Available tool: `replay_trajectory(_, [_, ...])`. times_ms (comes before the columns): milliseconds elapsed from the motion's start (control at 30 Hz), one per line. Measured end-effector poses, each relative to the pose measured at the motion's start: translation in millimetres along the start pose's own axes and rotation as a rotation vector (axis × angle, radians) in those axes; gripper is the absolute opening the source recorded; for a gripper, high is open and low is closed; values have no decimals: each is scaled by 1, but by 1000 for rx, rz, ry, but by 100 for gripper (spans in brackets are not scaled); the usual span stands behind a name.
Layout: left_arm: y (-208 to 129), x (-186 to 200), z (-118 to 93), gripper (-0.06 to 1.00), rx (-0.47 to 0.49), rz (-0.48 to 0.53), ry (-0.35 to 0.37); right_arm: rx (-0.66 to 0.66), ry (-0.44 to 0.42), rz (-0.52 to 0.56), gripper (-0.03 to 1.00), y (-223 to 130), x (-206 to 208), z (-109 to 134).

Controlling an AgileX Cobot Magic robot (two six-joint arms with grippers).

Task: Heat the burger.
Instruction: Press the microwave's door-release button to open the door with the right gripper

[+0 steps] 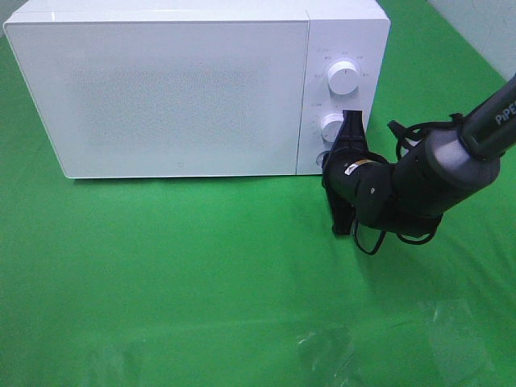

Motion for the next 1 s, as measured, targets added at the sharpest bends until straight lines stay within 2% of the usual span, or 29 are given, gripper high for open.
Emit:
replay_trajectory(367, [0,0,0,97,0,0,0,-19,74,-40,0,3,1,8])
replay_trajectory(667, [0,0,0,97,0,0,0,-59,74,-84,0,2,-5,14])
replay_trajectory(1000, [0,0,0,97,0,0,0,-35,56,-128,0,3,-7,13])
Point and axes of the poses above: a point on each arm's last joint axis where the gripper is mounted, x pointing back along that axis away from the gripper, z along the wrist's bending axis when the last joint is at zero, y = z × x, the point moved 10 cm from there along -x, pointing out along that axis toward the gripper
